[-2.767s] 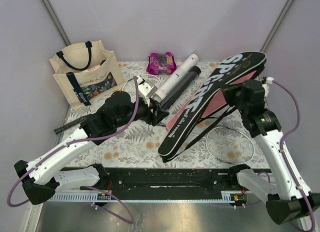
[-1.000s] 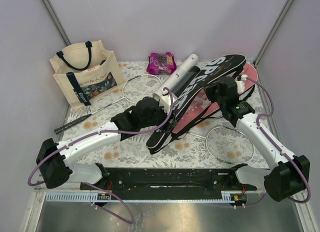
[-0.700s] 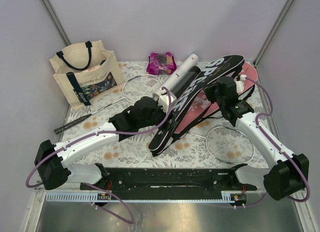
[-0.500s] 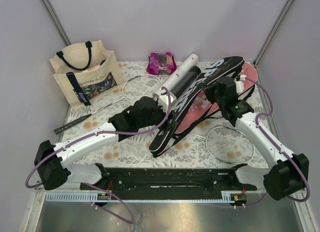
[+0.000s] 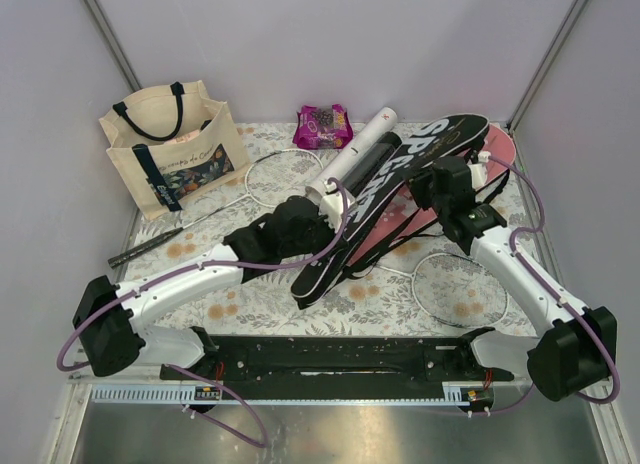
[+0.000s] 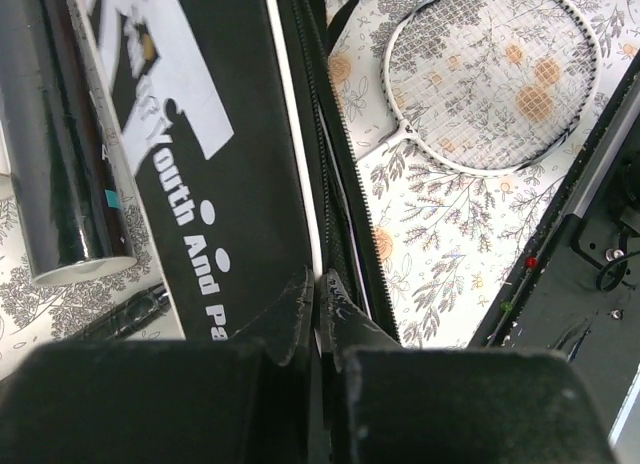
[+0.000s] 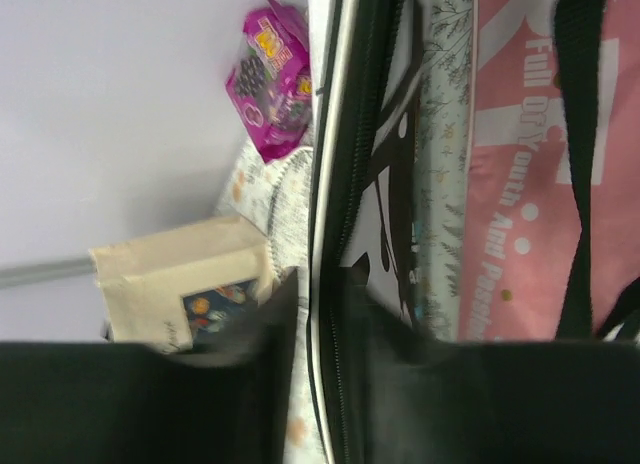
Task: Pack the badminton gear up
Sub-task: Open the racket bag at the center of the board.
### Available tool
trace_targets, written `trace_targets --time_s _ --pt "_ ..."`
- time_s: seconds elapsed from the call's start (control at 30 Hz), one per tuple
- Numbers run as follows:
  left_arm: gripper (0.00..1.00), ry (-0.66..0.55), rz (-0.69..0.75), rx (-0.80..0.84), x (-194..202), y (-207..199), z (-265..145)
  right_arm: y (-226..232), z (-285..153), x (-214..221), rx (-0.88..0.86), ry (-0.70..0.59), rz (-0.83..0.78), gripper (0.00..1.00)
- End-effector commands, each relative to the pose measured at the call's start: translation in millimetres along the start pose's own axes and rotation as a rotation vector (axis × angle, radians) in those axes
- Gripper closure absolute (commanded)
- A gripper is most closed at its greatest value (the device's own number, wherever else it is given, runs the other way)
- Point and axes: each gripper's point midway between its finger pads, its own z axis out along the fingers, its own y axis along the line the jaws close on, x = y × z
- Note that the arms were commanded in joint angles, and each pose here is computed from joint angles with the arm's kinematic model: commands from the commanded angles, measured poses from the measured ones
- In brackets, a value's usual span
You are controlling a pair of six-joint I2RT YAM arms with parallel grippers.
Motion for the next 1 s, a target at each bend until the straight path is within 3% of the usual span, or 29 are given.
trace_targets --time_s 0.0,0.07,0.17,0.27,0.33,0.5,0.67,0.8,0.97 --pt "1.0 -0.06 0.002 0.0 -17.6 -1.0 2.3 12.9 -13.4 -0.7 -0.093 0.001 -0.047 0.4" --pt "1.0 -0.054 -0.012 -0.029 -19.3 3.6 3.0 2.9 -20.4 -0.8 -0.088 0.001 -0.08 0.2" --pt "1.0 -0.069 -0.037 -0.056 -25.9 8.2 3.3 -24.7 -26.3 -1.5 -0.052 0.018 -0.027 0.03" --pt "1.0 -0.086 -0.071 -0.082 -33.5 14.0 4.8 -67.3 -22.3 -4.4 -0.009 0.056 0.097 0.0" --pt "1.0 -0.086 -0.085 -0.097 -37.8 18.3 5.9 -78.5 -25.7 -9.2 -0.043 0.089 0.114 0.01" --pt "1.0 -0.091 -0.183 -0.197 -49.9 40.8 5.5 -98.4 -54.7 -15.4 0.089 0.11 0.118 0.0" --pt "1.0 -0.164 -0.196 -0.264 -80.6 56.9 -6.4 -153.0 -92.2 17.6 0.45 0.264 0.228 0.19" --pt "1.0 -0.211 -0.197 -0.289 -104.1 67.3 -14.6 -181.8 -101.3 46.4 0.53 0.339 0.38 0.38" --pt "1.0 -0.221 -0.186 -0.314 -115.3 75.3 -15.3 -209.1 -103.0 57.5 0.604 0.322 0.437 0.45"
